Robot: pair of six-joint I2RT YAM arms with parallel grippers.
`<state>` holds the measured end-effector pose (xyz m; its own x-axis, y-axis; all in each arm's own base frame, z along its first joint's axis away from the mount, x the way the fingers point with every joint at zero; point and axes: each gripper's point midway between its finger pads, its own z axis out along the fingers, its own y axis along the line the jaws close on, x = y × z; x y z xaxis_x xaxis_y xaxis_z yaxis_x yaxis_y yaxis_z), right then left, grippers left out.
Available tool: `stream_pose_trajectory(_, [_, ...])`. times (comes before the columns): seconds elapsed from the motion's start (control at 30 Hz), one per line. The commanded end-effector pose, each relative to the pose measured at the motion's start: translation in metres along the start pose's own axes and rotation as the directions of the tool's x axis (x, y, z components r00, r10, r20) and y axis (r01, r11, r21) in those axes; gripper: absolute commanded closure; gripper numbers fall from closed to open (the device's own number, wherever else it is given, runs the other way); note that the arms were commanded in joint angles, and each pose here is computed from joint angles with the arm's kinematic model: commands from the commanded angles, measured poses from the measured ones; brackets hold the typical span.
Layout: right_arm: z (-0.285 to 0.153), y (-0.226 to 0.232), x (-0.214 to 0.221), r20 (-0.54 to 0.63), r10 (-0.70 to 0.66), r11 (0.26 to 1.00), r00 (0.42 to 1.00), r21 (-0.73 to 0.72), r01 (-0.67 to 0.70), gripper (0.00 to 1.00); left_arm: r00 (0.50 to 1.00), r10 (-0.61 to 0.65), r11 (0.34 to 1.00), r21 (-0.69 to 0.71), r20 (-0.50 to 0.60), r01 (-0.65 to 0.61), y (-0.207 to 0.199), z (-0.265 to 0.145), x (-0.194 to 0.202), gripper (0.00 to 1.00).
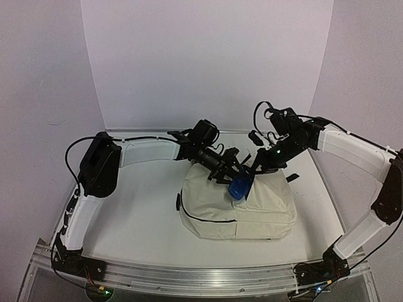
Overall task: Pack the student bag
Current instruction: Place the personal item in the student bag.
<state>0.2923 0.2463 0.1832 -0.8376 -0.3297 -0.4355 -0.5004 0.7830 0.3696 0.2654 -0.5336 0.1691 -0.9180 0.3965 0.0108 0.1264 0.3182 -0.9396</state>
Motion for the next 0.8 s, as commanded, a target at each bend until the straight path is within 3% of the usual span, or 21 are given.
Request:
stream_pose_trajectory(0.0, [-0.010, 0.035, -0.001, 0.006, 0.027, 0.989, 1.000, -0.147, -0.026, 1.00, 0.956, 0.152, 0.988, -0.078, 0.252, -0.136, -0.019, -0.029, -0.050, 0.75])
stream_pose_trajectory(0.23, [0.001, 0.037, 0.005, -0.029, 0.096, 0.978, 0.995, -0.184, -0.100, 1.00, 0.897, 0.203, 0.976, -0.149, 0.392, -0.156, -0.018, -0.041, -0.074, 0.70])
stream_pose_trajectory(0.33, [0.003, 0.034, -0.002, -0.016, 0.113, 0.979, 0.993, -0.168, -0.114, 1.00, 0.895, 0.214, 0.975, -0.140, 0.392, -0.172, -0.019, -0.039, -0.072, 0.58])
stream_pose_trajectory(0.63, [0.007, 0.024, -0.012, -0.020, 0.156, 0.974, 0.988, -0.164, -0.157, 1.00, 0.891, 0.254, 0.956, -0.238, 0.376, -0.172, -0.020, -0.062, -0.036, 0.11])
stream_pose_trajectory(0.77, [0.008, 0.022, -0.012, -0.021, 0.160, 0.974, 0.987, -0.158, -0.161, 1.00, 0.899, 0.239, 0.956, -0.252, 0.368, -0.151, -0.019, -0.068, -0.025, 0.17])
